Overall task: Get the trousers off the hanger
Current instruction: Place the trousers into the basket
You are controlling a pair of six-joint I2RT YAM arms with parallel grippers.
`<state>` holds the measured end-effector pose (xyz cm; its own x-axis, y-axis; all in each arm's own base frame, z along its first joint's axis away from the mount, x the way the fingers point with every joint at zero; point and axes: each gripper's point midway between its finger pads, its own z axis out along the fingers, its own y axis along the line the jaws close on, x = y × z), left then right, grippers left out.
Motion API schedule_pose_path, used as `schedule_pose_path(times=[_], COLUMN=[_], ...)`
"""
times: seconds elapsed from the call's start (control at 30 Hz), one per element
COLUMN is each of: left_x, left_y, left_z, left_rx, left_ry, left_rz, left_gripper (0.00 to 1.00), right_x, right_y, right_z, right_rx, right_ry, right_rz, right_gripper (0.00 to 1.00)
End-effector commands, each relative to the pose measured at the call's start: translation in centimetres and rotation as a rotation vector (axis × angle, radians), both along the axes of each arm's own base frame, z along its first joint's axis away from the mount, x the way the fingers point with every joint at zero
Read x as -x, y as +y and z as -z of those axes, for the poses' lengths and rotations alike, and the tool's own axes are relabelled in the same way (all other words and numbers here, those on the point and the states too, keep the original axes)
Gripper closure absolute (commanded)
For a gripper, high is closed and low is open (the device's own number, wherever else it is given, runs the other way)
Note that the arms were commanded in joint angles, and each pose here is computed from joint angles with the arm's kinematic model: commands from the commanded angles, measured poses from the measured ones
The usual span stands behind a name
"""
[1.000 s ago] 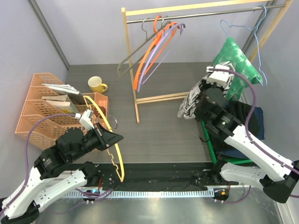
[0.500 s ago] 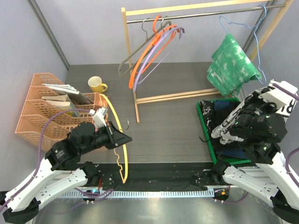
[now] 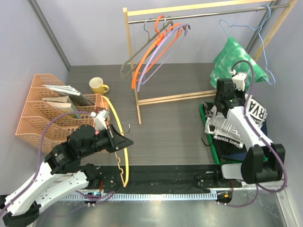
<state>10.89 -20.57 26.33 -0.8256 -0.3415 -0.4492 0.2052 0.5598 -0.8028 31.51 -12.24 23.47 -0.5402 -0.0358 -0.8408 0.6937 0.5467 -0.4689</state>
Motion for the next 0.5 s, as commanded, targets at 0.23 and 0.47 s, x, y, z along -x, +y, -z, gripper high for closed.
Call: schedule_pose_path(times=[0.23, 0.47], left_x=[-0.5, -0.4], left_y=[-0.6, -1.4], left_z=[-1.7, -2.0], left_rx=[0.044, 0.071], left_ry=[-0.06, -0.056], left_rz=[0.01, 0.043], left_gripper=[1.0, 1.0], right_x=[0.7, 2.7], right_y=[5.1, 7.2], right_z=[2.9, -2.7], right_rx=[-0.385, -0.493], right_ry=[0.086, -0.032], right_rz=[-0.142, -0.271], right_gripper=[0.28, 0.06])
